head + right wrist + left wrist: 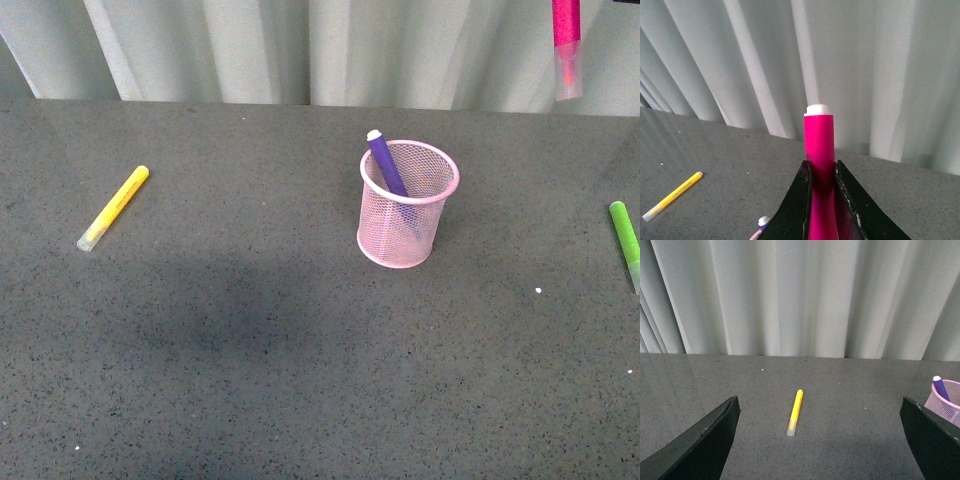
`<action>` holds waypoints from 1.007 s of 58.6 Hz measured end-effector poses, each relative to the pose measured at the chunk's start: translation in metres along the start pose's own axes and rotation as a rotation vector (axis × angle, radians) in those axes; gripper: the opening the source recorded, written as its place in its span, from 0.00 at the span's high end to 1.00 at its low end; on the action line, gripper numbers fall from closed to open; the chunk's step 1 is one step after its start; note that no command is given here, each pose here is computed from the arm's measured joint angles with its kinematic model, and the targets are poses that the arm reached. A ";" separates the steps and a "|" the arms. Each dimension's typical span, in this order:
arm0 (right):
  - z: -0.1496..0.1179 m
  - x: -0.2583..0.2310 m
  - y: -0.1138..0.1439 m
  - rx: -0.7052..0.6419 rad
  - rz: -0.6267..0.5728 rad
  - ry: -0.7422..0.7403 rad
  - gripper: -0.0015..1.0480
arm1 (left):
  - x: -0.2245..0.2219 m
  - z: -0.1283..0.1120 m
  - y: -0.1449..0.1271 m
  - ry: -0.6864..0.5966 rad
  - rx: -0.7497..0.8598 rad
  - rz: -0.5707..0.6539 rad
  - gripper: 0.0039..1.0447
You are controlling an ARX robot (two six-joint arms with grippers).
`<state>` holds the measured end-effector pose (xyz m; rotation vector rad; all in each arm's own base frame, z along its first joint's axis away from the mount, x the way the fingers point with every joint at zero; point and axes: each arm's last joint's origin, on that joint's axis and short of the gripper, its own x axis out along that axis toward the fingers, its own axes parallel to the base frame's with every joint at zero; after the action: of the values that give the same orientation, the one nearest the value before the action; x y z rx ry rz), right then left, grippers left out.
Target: Insert purple and pink pens into pink cup
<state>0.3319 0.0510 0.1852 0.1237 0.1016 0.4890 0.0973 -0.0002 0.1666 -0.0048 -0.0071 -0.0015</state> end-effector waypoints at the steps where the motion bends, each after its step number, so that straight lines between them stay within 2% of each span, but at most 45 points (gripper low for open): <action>1: -0.002 0.000 0.000 -0.004 0.006 -0.005 0.93 | 0.000 0.000 0.000 0.000 0.000 0.000 0.06; 14: -0.029 0.006 -0.002 0.025 0.078 -0.096 0.93 | 0.000 0.000 0.000 0.000 0.000 0.000 0.06; 35: -0.056 0.018 0.005 0.067 0.140 -0.080 0.93 | 0.000 0.000 0.000 0.000 0.000 0.000 0.06; 59: -0.064 0.042 0.007 0.067 0.172 -0.091 0.93 | 0.000 0.000 0.000 0.000 0.000 0.000 0.06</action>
<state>0.3576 0.0828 0.1205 0.2212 0.0177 0.6514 0.0973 -0.0002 0.1666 -0.0048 -0.0071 -0.0019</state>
